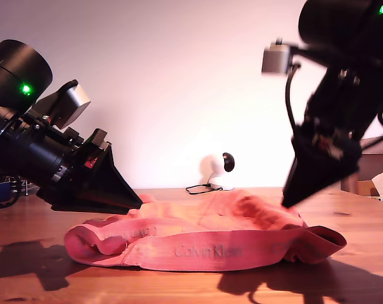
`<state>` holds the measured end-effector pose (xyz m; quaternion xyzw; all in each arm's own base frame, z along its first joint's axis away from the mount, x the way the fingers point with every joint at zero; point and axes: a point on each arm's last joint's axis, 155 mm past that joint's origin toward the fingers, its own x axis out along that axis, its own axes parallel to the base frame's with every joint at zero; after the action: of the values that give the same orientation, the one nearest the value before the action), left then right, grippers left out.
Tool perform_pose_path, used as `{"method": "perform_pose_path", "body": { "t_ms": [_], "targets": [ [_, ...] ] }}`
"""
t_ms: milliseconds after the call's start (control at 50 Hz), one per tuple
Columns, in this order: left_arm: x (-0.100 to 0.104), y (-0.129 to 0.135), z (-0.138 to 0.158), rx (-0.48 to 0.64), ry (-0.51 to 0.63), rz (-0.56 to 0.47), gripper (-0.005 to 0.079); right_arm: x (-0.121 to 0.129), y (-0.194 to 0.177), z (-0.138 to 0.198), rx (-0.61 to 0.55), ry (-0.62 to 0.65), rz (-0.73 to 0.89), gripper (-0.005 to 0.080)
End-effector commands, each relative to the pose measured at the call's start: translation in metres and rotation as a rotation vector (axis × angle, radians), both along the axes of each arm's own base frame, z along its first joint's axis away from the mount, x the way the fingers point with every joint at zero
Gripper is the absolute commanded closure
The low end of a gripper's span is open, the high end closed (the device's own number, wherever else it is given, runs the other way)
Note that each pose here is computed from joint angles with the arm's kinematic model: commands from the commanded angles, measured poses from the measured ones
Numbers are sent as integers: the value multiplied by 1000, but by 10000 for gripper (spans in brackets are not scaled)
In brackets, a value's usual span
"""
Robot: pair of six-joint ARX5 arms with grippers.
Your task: Fold the underwear in front of you. After folding it, place it to the right side.
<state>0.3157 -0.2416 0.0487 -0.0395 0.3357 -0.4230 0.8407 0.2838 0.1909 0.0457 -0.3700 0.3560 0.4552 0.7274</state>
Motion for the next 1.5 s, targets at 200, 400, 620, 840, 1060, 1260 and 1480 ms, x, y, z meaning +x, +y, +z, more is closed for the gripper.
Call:
{"method": "perform_pose_path", "body": {
  "t_ms": [200,400,620,840,1060,1260,1480],
  "targets": [
    [-2,-3,2,-23,23,1,472,-11,7,-27,-51,52,74,402],
    [-6,-5,2,-38,39,-13,472,-7,11,-26,-42,31,78,565],
    [-6,-5,3,-45,49,-8,472,1,16,-21,-22,-7,79,763],
    [-7,-6,3,-46,50,-11,472,-1,17,-21,-25,-1,78,763],
    [-6,-5,3,-45,46,-11,472,-15,26,-19,-53,16,97,763],
    [-6,-5,3,-45,46,-12,472,-18,34,2,-52,-1,65,763],
    [-6,-5,3,-45,44,-11,472,-21,32,34,-47,-57,41,763]
  ]
}}
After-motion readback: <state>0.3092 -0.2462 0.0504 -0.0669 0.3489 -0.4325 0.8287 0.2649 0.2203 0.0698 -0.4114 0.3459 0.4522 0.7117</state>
